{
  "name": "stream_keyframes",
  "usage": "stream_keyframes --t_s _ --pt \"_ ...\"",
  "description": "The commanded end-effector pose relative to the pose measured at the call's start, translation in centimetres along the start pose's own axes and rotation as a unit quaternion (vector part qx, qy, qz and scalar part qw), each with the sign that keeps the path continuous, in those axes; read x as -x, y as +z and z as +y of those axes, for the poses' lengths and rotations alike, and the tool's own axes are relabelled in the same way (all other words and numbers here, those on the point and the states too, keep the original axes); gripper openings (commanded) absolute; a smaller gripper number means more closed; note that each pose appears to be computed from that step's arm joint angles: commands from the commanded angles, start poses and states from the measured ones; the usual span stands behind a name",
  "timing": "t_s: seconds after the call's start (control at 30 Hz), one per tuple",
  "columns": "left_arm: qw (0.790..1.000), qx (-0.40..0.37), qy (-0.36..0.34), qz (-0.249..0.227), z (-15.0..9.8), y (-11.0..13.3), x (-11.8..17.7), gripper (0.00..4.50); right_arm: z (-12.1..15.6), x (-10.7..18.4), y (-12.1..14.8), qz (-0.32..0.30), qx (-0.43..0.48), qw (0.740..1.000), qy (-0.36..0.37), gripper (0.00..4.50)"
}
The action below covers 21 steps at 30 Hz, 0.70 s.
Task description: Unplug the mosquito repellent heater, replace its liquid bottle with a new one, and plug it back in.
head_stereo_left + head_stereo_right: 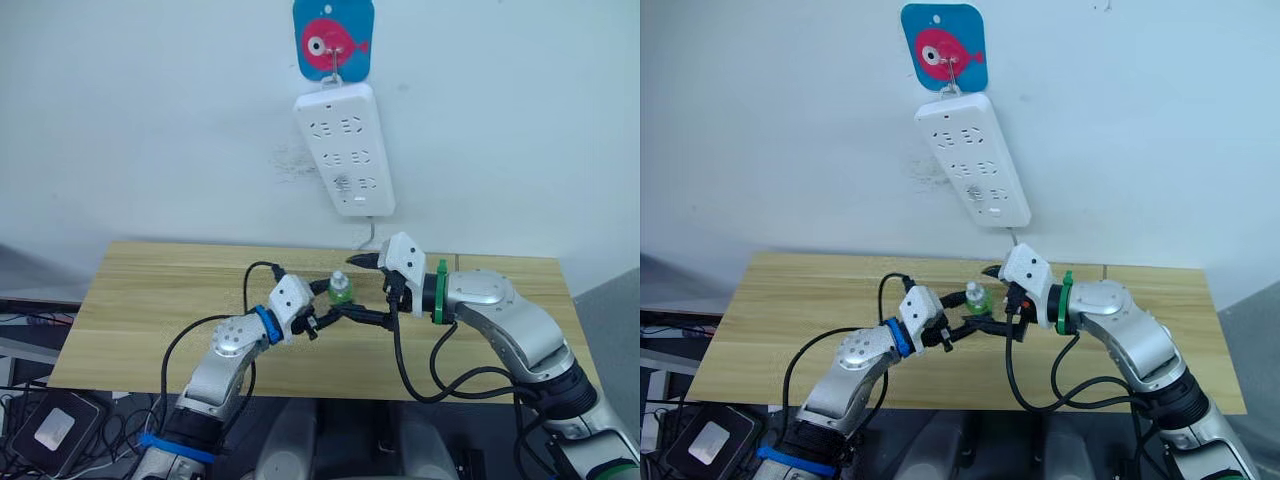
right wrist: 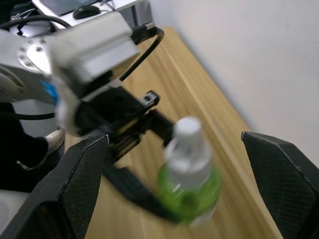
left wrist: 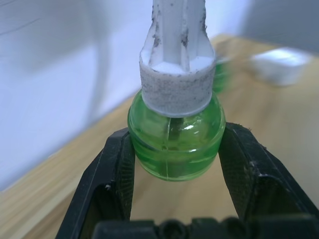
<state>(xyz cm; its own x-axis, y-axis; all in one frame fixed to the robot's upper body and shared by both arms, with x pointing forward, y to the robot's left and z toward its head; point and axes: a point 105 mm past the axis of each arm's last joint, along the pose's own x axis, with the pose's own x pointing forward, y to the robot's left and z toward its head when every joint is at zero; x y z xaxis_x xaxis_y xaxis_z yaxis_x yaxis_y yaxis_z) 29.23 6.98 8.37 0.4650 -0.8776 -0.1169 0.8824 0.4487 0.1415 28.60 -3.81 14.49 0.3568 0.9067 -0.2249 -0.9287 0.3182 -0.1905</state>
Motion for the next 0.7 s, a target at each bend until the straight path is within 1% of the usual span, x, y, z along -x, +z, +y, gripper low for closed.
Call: stream_keyframes --t_s 0.03,0.13,0.23,0.27,0.43,0.47,0.5,0.7 --pt "0.999 0.004 -0.035 -0.019 -0.59 2.11 -0.49 2.19 -0.23 0.27 0.8 -0.027 -0.001 1.0 -0.011 4.5" --pt "0.999 0.009 -0.041 -0.022 -0.39 2.64 -0.62 2.19 -0.15 0.22 0.75 -0.029 -0.006 0.999 -0.011 4.5" --pt "0.999 0.001 -0.049 -0.018 -0.34 2.68 -0.8 2.19 -0.12 0.17 0.71 -0.035 -0.019 0.999 -0.012 3.88" --pt "0.999 0.001 -0.051 -0.019 -0.35 2.71 -0.86 2.19 -0.1 0.18 0.74 -0.037 -0.022 0.999 -0.012 3.56" --pt "0.999 0.004 -0.047 -0.02 -0.1 2.74 -0.81 2.19 -0.16 0.35 1.04 -0.051 -0.04 0.998 -0.018 1.62" --pt "0.999 0.006 -0.046 -0.02 -0.06 2.73 -0.76 2.19 -0.16 0.43 1.09 -0.053 -0.042 0.998 -0.019 1.28" --pt "0.999 0.007 -0.045 -0.019 -0.03 2.69 -0.67 2.19 -0.12 0.49 1.15 -0.054 -0.043 0.997 -0.018 1.07" --pt "0.999 0.006 -0.046 -0.017 -0.07 2.55 -0.3 2.19 0.14 0.41 0.97 -0.049 -0.043 0.998 -0.009 1.08"
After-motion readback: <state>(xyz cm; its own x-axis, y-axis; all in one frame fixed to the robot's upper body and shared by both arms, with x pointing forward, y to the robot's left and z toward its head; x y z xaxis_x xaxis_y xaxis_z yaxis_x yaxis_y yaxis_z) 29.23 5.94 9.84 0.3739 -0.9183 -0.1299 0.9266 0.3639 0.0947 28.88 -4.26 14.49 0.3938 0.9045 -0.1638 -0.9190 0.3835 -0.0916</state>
